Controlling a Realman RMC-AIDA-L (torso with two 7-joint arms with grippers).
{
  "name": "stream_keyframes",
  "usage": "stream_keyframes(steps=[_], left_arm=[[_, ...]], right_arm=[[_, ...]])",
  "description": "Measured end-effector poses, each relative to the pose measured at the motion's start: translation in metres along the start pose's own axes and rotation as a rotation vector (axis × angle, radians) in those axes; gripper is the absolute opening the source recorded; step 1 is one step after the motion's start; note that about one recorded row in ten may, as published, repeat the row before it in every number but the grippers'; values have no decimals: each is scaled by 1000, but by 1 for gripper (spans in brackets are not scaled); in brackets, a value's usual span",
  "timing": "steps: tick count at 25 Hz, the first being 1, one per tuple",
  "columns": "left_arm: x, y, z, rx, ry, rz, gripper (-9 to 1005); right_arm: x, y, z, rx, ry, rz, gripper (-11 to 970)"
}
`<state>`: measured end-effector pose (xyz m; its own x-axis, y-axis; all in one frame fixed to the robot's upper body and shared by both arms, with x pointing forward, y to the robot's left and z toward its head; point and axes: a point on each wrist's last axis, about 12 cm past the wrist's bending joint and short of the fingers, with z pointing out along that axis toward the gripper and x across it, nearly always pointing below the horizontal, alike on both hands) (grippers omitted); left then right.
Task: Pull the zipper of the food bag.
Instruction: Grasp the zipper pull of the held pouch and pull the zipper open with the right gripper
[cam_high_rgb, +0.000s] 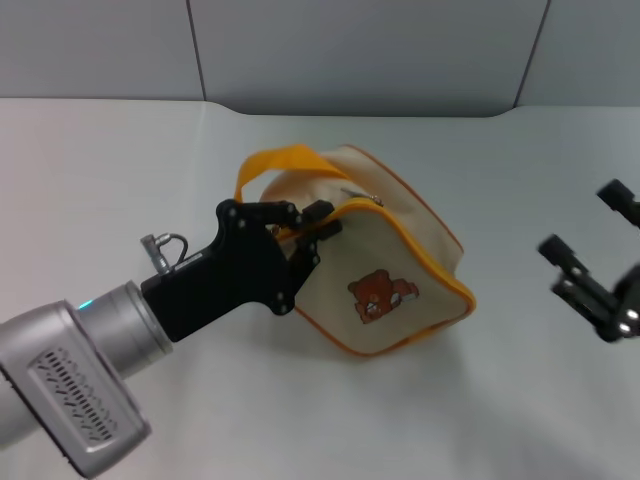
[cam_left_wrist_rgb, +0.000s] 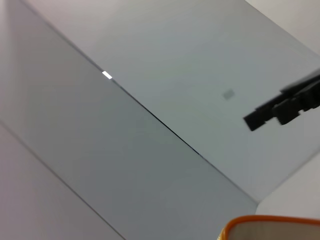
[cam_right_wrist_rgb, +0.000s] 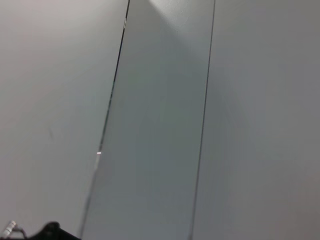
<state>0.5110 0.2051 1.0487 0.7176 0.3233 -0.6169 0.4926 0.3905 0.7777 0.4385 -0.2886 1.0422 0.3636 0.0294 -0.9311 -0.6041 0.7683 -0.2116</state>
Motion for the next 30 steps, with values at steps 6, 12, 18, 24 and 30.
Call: stream_keyframes(steps=[6, 12, 18, 24, 30], left_arm=[[2, 5, 5, -7, 1, 54, 101], [1, 5, 5, -8, -7, 88, 99], [0, 5, 6, -11, -14, 103, 99], [-1, 5, 7, -17, -20, 125, 100], [-2, 4, 7, -21, -20, 122, 100]], right_arm=[[11, 11, 29, 151, 3, -212, 732], [20, 16, 52, 113, 56, -344, 732], [23, 20, 60, 87, 72, -360, 733], [26, 27, 67, 47, 89, -497, 732], [28, 32, 71, 22, 102, -559, 732]])
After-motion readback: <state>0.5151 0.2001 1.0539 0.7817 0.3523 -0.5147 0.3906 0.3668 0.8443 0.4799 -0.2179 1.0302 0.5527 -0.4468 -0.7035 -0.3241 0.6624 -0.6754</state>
